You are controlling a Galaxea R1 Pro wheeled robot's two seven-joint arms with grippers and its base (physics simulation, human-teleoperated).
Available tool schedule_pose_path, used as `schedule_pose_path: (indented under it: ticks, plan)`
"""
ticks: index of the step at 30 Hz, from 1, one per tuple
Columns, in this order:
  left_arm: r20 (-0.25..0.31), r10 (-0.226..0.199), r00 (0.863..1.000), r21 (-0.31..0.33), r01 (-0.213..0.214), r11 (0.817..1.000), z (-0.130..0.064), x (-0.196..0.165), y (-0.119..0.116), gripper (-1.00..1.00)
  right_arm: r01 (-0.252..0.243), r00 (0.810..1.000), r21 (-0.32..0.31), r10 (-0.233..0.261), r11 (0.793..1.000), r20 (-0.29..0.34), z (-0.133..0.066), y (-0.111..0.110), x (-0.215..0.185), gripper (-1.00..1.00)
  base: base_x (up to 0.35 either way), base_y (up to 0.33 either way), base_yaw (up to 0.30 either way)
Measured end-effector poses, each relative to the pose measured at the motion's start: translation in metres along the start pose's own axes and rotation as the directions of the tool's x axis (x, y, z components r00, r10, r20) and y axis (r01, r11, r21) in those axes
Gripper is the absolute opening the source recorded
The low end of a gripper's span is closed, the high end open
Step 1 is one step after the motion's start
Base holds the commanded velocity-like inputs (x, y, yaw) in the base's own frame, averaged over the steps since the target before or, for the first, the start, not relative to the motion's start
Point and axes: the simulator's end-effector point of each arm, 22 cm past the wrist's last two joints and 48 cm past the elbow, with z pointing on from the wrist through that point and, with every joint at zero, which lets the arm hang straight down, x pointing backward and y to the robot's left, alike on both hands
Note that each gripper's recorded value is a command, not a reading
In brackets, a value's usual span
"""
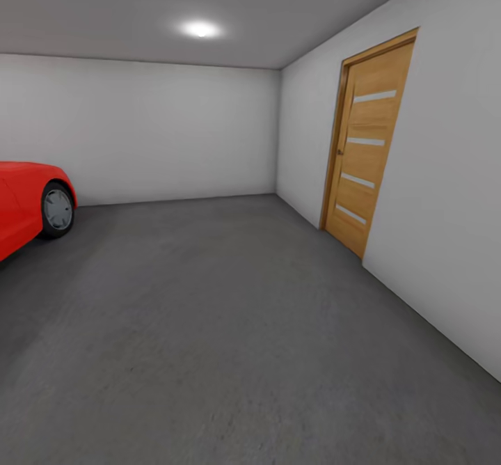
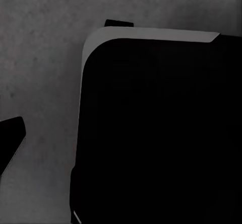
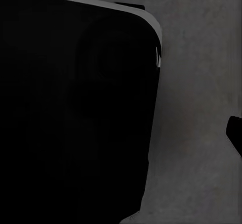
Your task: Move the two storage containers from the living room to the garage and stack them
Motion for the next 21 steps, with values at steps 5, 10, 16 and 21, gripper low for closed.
schedule_pose_path:
  ticks: [5, 10, 16, 21]
  plan:
    - [0.001, 0.0, 1.0, 0.0, 0.0, 1.0, 0.0, 0.0, 0.0, 1.0, 0.001, 1.0, 0.001, -0.001, 1.0, 0.0, 0.0, -0.001, 0.0, 1.0, 0.323, 0.0, 0.0]
    - [0.0, 0.0, 1.0, 0.0, 0.0, 1.0, 0.0, 0.0, 0.0, 1.0, 0.0, 1.0, 0.003, 0.0, 1.0, 0.003, 0.0, -0.002, 0.0, 1.0, 0.323, 0.0, 0.0]
    - [-0.001, 0.002, 1.0, 0.001, -0.002, 1.0, 0.0, 0.0, 0.0, 1.0, -0.001, 0.999, 0.004, 0.001, 1.0, 0.043, 0.0, -0.002, -0.01, 1.0, 0.322, 0.0, 0.0]
    - [-0.002, 0.008, 1.0, 0.002, -0.008, 1.0, 0.0, 0.001, -0.001, 1.0, -0.009, 0.998, 0.006, 0.008, 1.0, 0.057, 0.0, -0.003, -0.013, 1.0, 0.322, 0.0, 0.0]
